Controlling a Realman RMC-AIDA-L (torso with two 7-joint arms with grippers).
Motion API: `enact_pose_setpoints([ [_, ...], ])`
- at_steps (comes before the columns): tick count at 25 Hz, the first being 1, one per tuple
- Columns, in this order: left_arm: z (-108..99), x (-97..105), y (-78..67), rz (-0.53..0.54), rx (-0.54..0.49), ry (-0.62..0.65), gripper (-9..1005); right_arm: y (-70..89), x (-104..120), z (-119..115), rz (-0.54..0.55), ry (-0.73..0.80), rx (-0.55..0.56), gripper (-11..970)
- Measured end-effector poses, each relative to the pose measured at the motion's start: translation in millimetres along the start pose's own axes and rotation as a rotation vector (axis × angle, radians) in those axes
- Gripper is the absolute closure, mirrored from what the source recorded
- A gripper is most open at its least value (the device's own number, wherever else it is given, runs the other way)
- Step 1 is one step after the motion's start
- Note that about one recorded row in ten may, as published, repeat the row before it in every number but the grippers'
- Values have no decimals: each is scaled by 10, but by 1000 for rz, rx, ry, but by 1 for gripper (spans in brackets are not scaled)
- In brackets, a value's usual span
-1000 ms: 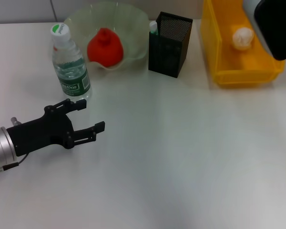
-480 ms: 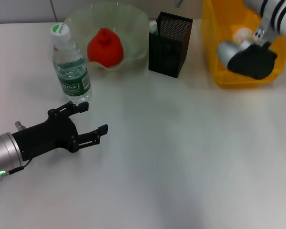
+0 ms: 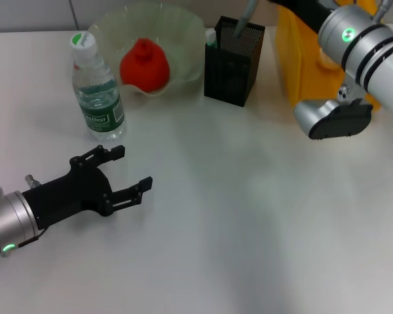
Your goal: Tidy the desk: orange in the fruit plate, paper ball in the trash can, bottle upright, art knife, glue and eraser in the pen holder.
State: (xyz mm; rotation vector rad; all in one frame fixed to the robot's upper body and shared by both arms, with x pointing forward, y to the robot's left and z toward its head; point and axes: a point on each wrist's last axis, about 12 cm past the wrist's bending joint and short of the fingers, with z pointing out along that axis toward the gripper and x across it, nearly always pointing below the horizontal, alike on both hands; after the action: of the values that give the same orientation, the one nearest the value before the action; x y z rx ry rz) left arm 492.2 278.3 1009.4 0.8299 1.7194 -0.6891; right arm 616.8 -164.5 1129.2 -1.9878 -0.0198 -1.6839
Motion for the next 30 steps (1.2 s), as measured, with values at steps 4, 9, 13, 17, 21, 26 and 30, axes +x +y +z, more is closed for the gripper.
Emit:
enact_pose_setpoints([
  [4, 5, 14, -24, -6, 1, -1, 137, 54, -78, -11, -20, -1, -1, 768],
  [9, -5, 24, -38, -10, 2, -3, 137, 69, -112, -18, -24, 1, 1, 734],
  [13, -7, 24, -41, -11, 2, -4, 136, 70, -121, 1, -26, 4, 7, 707],
  [17, -4, 15, -37, -8, 3, -7, 136, 51, -135, 35, 6, 15, 18, 681],
  [21, -7, 11, -35, -5, 3, -8, 136, -3, -137, 54, 54, 31, 33, 654],
  [26, -9, 7, -31, -3, 3, -9, 136, -14, -100, 32, 118, 85, 61, 464],
  [30, 4, -6, -25, 0, 6, -12, 137, -87, 13, -5, 280, 182, 145, 360],
])
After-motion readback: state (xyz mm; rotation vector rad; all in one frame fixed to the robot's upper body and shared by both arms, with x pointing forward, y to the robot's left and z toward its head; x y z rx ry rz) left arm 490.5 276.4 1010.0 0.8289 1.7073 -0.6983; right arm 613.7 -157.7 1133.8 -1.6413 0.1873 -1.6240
